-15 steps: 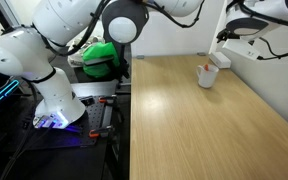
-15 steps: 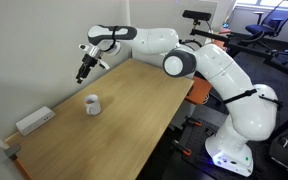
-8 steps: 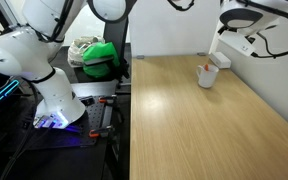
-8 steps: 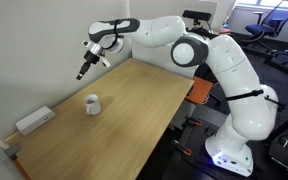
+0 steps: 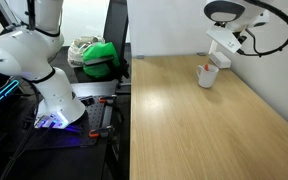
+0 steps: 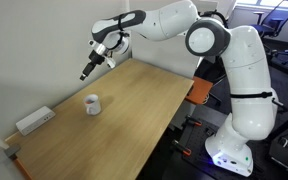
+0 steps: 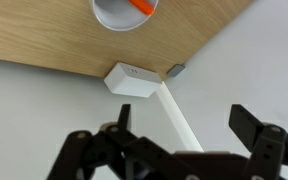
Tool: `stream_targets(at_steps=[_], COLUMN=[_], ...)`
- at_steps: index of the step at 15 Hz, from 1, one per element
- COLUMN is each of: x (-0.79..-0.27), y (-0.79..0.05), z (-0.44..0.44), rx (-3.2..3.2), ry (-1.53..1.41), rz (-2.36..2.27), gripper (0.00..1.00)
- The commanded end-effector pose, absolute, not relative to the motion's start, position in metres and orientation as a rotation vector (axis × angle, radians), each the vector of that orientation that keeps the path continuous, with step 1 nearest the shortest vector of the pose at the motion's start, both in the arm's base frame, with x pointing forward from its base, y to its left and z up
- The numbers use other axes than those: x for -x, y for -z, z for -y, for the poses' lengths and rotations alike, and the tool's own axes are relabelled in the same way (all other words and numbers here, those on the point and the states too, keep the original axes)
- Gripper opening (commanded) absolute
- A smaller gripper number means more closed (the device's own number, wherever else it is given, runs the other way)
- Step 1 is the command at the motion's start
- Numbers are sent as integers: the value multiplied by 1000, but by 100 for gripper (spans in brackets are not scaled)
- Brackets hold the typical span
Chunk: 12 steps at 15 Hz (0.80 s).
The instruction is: Put the marker in the white cup
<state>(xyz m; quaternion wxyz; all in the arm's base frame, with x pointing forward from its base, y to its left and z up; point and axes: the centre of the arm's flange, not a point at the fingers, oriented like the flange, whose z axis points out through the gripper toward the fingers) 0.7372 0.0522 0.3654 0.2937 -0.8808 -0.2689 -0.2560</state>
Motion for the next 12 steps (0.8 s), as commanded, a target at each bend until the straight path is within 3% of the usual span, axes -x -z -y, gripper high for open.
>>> stream_targets(at_steps=[1,5,6,12], x=[-673,-649,-684,-668], y=[-372,-372,-365,-367], z=[-52,-50,-52,-48], rx=[2386,2391,2373,2383], ry=[680,661,640,628], rz=[649,601,613,602], gripper=[100,100,100,100])
